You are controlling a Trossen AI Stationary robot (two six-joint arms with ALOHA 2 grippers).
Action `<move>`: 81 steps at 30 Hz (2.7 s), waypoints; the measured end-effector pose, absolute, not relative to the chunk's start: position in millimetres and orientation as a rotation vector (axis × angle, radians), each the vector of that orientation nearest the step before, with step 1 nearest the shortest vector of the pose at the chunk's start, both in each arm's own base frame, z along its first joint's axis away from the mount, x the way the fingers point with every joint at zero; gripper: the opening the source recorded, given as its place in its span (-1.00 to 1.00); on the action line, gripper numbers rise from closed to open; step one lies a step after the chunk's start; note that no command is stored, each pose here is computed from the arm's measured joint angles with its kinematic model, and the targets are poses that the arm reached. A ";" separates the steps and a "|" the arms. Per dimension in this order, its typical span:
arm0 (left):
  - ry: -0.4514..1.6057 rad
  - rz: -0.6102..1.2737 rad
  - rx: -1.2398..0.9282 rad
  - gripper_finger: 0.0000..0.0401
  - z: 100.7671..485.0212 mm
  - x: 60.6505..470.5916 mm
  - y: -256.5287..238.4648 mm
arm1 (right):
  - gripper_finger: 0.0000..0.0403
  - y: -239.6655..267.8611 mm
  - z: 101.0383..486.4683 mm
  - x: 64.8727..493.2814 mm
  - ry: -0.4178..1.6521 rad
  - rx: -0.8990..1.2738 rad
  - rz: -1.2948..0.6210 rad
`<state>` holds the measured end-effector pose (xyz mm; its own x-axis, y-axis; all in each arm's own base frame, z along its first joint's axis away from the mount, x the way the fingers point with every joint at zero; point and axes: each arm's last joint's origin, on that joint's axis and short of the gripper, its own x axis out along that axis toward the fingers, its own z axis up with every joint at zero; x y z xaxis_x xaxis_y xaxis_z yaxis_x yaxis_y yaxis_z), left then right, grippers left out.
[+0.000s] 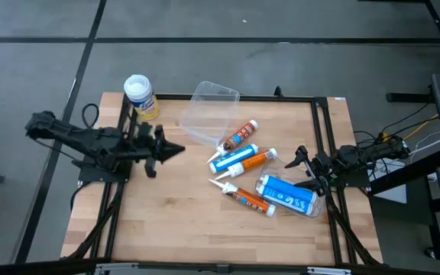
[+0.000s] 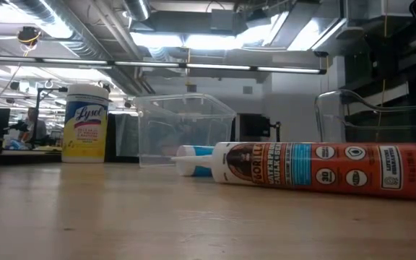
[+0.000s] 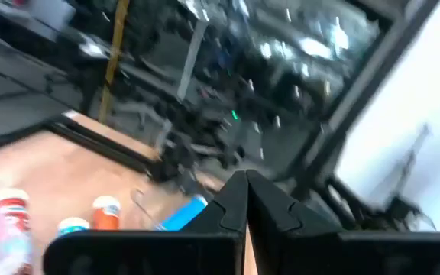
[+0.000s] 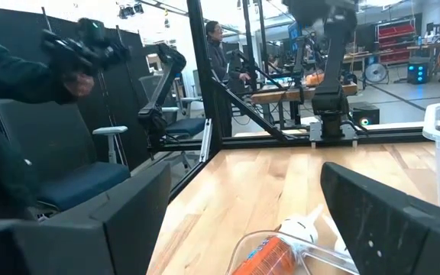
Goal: Pick & place silicon tubes, Sealant and Lysol wipes
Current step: Put the blue sealant into the transparent bin
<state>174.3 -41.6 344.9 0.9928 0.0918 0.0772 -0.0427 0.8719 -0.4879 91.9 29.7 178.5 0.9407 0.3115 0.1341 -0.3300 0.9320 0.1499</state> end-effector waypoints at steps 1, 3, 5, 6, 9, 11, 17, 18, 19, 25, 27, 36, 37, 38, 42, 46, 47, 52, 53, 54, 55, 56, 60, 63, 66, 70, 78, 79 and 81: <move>-0.133 0.086 -0.518 -0.99 335.7 169.6 -36.0 | 0.67 29.7 178.3 92.0 -0.109 0.171 0.329; -0.189 0.103 -0.524 -0.99 318.8 158.7 -25.9 | 0.67 29.7 179.0 91.9 -0.115 0.176 0.330; -0.213 0.091 -0.532 -0.99 301.3 147.5 -18.5 | 0.67 29.6 181.2 91.5 -0.134 0.201 0.333; -0.222 0.085 -0.544 -0.99 293.5 142.1 -15.6 | 0.67 29.5 182.4 91.4 -0.144 0.217 0.334; -0.236 0.078 -0.564 -0.99 270.1 127.7 -9.4 | 0.67 29.0 187.1 90.5 -0.185 0.283 0.336; -0.247 0.090 -0.552 -0.99 255.6 119.7 -6.5 | 0.67 27.8 191.0 89.9 -0.222 0.342 0.313; -0.304 0.122 -0.526 -0.99 223.1 102.6 0.1 | 0.67 21.6 199.6 88.1 -0.329 0.504 0.163; -0.310 0.114 -0.524 -0.99 219.6 100.9 0.4 | 0.67 21.1 200.0 88.0 -0.336 0.513 0.149; -0.313 0.104 -0.521 -0.99 215.4 99.5 0.6 | 0.67 20.8 200.7 87.8 -0.344 0.523 0.144; -0.310 0.097 -0.498 -0.99 192.3 95.2 1.5 | 0.67 19.6 215.8 84.9 -0.377 0.545 0.145; -0.283 0.106 -0.480 -0.99 189.5 93.9 1.5 | 0.67 18.9 225.7 84.7 -0.383 0.540 0.119; -0.099 0.147 -0.420 -0.99 171.9 96.5 1.3 | 0.67 22.5 260.4 101.3 -0.272 0.471 0.031; -0.086 0.148 -0.407 -0.99 170.7 96.6 1.3 | 0.67 23.4 263.3 104.1 -0.257 0.464 0.027; -0.082 0.147 -0.390 -0.98 170.6 96.7 1.2 | 0.67 24.3 267.0 107.0 -0.248 0.450 0.022; -0.077 0.128 -0.335 -0.98 170.8 96.7 0.6 | 0.67 27.4 281.3 117.6 -0.217 0.389 0.001; -0.045 0.034 -0.342 -0.99 169.2 97.0 -2.2 | 0.67 30.4 293.7 127.9 -0.170 0.365 -0.017; -0.041 0.027 -0.359 -0.98 169.0 97.0 -2.4 | 0.67 31.1 295.5 130.9 -0.142 0.365 -0.033; -0.030 0.021 -0.346 -0.96 168.1 97.4 -2.6 | 0.67 32.3 291.3 149.1 0.121 0.420 -0.141; -0.031 0.021 -0.334 -0.97 168.2 97.4 -2.6 | 0.67 32.2 289.3 153.6 0.173 0.423 -0.155; -0.030 0.021 -0.323 -0.97 168.1 97.4 -2.6 | 0.67 31.7 287.4 158.0 0.217 0.424 -0.163; -0.030 0.022 -0.314 -0.97 168.2 97.5 -2.6 | 0.67 30.7 286.8 163.3 0.245 0.427 -0.171; -0.031 0.023 -0.311 -0.98 168.2 97.5 -2.6 | 0.67 29.4 287.8 168.6 0.263 0.430 -0.167; -0.032 0.029 -0.321 -0.98 168.2 97.5 -2.4 | 0.67 19.0 288.2 188.9 0.363 0.470 -0.127; -0.032 0.029 -0.319 -0.96 168.2 97.5 -2.4 | 0.67 7.1 285.4 203.4 0.427 0.541 -0.078; -0.032 0.030 -0.321 -0.96 168.2 97.5 -2.4 | 0.67 -3.1 282.7 216.5 0.486 0.557 0.011; -0.032 0.030 -0.320 -0.98 168.2 97.5 -2.4 | 0.67 -11.2 285.1 229.9 0.459 0.540 0.065; -0.032 0.031 -0.320 -0.96 168.2 97.5 -2.4 | 0.67 -13.0 274.6 244.2 0.478 0.561 0.057; -0.032 0.031 -0.320 -0.96 168.2 97.5 -2.4 | 0.67 -13.2 272.5 246.3 0.484 0.561 0.056; -0.032 0.031 -0.320 -0.97 168.2 97.5 -2.4 | 0.67 -13.4 268.9 249.9 0.494 0.561 0.056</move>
